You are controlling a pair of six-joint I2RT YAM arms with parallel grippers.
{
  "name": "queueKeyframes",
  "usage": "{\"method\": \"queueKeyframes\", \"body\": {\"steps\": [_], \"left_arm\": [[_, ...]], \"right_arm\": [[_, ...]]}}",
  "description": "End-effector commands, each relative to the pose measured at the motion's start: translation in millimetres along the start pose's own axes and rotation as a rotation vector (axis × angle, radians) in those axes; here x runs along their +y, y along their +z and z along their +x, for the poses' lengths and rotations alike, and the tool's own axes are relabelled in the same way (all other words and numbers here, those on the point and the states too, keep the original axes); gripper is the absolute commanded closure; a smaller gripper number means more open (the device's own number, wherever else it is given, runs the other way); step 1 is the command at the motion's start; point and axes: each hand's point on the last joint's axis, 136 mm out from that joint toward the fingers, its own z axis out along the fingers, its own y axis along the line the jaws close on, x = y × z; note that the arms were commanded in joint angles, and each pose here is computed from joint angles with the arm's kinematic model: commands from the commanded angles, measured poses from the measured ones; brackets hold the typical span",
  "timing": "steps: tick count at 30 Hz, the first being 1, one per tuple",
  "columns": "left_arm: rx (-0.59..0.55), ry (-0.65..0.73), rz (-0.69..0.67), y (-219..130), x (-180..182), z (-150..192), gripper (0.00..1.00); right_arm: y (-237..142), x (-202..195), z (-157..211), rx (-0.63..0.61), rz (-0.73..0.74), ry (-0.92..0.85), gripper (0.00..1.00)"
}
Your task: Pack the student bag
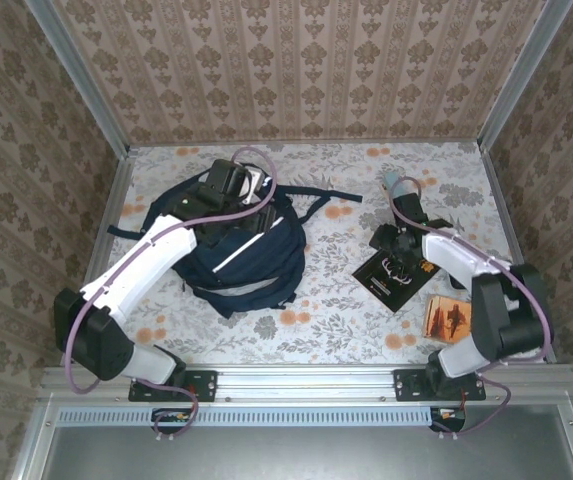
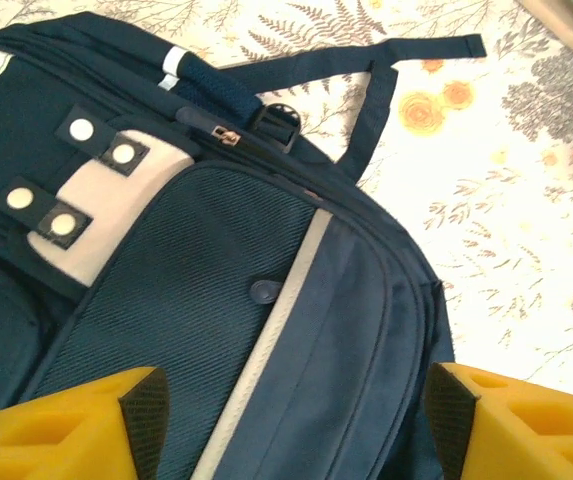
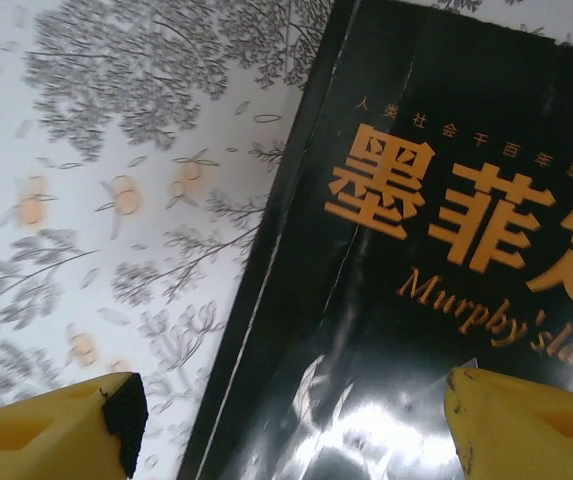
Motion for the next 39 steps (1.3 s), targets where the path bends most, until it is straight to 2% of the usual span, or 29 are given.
{"method": "queueKeyframes", "body": {"steps": [1,6,9,18,22,26,30,34,39], "left_arm": [[0.010,-0.091,0.090,6.7,-22.3,-10.6,0.29],[0.081,-0.166,0.180,31.5,-51.6,0.4,0.30],[0.129,-0.202,0.211,47.1,-65.5,9.5,0.32],[0.244,-0.249,0.285,83.7,-100.4,33.1,0.39],[0.275,-0.276,0.285,95.3,-103.8,41.9,0.39],[0.306,-0.328,0.329,104.1,-117.8,47.3,0.39],[0.346,-0.372,0.363,111.7,-139.4,56.6,0.39],[0.393,-0.425,0.402,118.4,-162.2,67.4,0.42],[0.444,-0.441,0.392,130.0,-177.4,82.8,0.46]], "right_arm": [[9.0,0.8,-10.6,0.016,0.052,-0.039,0.21],[29.0,11.8,6.8,0.113,0.019,-0.057,0.24],[34.2,25.7,31.6,0.163,-0.021,-0.105,0.25],[20.9,71.5,108.0,0.340,-0.204,-0.278,0.29],[-10.7,81.2,83.3,0.231,-0.270,-0.259,0.29],[-37.8,63.9,46.1,0.092,-0.254,-0.192,0.27],[-38.3,16.4,32.0,0.049,-0.146,-0.127,0.27],[-25.9,-24.0,40.0,0.115,-0.031,-0.082,0.29],[-11.3,-33.5,54.6,0.192,-0.013,-0.080,0.32]]}}
